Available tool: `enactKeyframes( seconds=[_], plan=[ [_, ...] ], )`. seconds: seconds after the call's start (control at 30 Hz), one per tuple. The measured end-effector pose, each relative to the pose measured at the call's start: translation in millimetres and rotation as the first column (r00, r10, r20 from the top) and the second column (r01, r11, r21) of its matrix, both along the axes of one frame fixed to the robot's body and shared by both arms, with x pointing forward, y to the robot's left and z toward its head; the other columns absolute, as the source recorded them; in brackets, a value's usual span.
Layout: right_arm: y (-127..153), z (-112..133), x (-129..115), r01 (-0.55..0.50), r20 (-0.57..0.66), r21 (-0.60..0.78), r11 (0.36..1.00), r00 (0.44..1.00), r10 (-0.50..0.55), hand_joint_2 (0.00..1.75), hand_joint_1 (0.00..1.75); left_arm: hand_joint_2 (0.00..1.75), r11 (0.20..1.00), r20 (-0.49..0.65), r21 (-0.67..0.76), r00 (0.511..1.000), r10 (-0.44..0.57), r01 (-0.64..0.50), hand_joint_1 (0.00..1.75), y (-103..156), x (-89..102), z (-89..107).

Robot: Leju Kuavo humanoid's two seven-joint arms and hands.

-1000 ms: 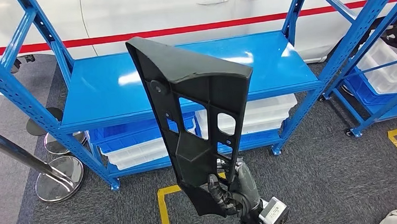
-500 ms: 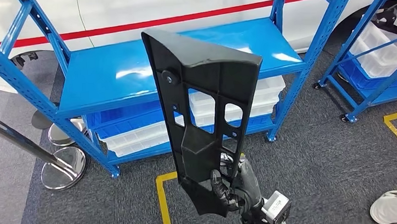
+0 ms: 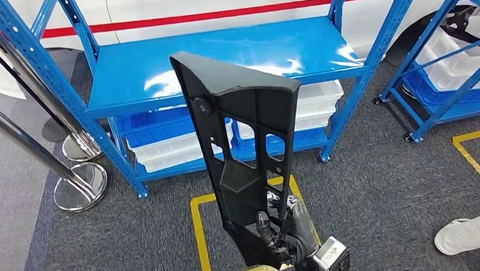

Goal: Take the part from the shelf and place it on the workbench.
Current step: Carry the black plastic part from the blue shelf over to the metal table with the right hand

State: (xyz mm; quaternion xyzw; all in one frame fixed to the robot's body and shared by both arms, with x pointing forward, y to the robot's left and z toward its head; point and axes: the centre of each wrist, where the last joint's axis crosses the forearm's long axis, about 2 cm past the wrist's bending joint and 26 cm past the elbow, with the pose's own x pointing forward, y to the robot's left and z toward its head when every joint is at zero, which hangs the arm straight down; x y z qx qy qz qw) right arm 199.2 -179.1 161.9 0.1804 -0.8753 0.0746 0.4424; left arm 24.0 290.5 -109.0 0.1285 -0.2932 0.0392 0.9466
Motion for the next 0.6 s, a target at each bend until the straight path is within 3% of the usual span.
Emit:
enactKeyframes(
  seconds=[0.6],
  plan=[
    [-31.0, -33.2, -40.6, 0.161, -0.174, 0.017, 0.987, 0.972, -0.156, 1.75, 1.75, 1.75, 0.999, -0.002, -0.004, 0.999, 0.048, -0.048, 0.0, -0.3, -4.9, 1.7]
  ],
)
